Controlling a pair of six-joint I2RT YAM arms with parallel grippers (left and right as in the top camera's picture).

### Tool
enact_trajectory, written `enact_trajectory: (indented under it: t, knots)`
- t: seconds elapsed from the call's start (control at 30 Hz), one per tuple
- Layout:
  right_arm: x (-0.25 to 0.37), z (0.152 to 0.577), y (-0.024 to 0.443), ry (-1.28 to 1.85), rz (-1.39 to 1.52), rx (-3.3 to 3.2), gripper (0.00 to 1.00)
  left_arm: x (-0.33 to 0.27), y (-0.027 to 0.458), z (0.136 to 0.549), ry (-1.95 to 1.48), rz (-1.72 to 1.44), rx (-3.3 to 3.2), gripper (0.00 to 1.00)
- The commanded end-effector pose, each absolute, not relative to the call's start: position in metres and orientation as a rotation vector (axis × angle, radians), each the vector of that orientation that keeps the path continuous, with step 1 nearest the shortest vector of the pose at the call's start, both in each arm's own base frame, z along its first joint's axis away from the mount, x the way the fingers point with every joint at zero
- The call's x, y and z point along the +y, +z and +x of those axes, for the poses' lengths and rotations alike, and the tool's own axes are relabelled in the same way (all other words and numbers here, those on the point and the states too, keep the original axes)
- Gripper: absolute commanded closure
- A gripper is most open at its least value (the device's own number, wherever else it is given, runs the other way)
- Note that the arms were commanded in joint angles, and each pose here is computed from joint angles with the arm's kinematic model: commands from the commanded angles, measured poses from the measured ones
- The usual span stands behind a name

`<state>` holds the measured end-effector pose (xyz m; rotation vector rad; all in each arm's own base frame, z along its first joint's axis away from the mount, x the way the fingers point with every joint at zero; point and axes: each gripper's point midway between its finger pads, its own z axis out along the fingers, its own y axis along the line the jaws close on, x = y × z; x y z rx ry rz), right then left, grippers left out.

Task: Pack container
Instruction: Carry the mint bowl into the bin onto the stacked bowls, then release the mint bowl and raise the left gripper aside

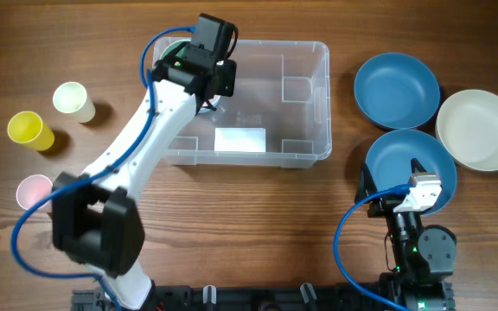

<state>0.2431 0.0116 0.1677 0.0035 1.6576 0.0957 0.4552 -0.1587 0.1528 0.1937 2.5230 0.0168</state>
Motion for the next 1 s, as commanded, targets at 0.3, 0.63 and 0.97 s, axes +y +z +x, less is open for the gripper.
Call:
enact_trajectory:
  t: [0.3, 0.63, 0.97]
  knots:
    - [0.012, 0.243, 0.168, 0.094, -0.005, 1.653, 0.00, -0.146, 0.133, 0.473, 0.060, 0.169, 2.534, 0.74]
    - [0.012, 0.243, 0.168, 0.094, -0.005, 1.653, 0.00, -0.148, 0.140, 0.471, 0.037, 0.167, 2.526, 0.64]
    - [0.012, 0.243, 0.168, 0.095, -0.005, 1.653, 0.00, -0.116, 0.182, 0.434, 0.016, -0.054, 2.566, 0.76]
